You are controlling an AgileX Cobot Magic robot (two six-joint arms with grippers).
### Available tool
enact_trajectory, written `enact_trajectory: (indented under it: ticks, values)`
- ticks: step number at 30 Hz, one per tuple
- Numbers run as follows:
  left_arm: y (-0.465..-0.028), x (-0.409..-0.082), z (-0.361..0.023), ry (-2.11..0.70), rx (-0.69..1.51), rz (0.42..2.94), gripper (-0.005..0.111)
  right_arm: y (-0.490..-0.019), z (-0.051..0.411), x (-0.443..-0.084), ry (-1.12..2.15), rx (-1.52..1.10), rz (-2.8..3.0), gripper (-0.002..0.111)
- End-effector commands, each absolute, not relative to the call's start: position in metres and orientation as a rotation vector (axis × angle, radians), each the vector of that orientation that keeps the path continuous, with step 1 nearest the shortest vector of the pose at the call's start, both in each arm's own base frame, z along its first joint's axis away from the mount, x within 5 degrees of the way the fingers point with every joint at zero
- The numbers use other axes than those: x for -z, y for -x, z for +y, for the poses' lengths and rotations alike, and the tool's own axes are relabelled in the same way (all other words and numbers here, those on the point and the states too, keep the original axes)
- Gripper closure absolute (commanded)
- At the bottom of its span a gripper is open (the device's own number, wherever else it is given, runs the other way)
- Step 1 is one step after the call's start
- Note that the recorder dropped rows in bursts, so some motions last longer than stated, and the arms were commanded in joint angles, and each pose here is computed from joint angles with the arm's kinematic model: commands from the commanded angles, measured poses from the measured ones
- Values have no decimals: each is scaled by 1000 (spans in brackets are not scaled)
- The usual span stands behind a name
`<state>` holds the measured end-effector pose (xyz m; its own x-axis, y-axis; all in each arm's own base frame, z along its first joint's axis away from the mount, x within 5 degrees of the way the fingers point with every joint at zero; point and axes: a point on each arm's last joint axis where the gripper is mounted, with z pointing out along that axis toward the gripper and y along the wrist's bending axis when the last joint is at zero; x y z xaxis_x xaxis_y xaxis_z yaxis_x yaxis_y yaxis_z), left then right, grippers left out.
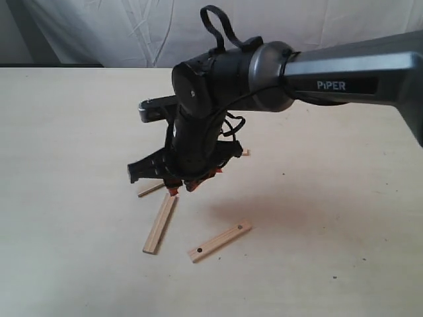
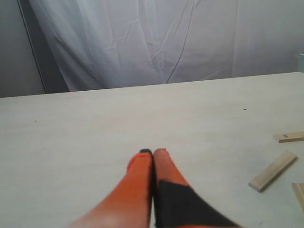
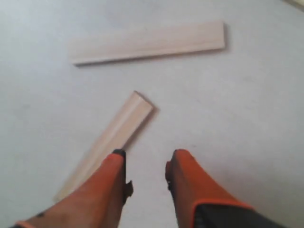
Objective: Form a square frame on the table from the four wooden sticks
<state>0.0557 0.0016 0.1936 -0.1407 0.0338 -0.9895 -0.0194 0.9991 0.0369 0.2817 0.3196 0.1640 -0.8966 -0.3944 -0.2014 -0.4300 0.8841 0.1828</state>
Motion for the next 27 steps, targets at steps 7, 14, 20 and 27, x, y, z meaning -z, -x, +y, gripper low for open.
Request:
enact_trajectory:
  ticks: [7, 14, 20, 27]
  values:
    - [-56, -194, 2, -11, -47, 1699, 107, -266, 342, -133, 382, -366, 2993, 75]
    - [-56, -194, 2, -11, -47, 1699, 107, -264, 351, -125, 258, -398, 2981, 75]
    - [-56, -194, 2, -11, -47, 1699, 107, -265, 350, -123, 188, -385, 2983, 75]
    - [-56, -194, 2, -11, -47, 1699, 107, -264, 349, -107, 159, -330, 3021, 75]
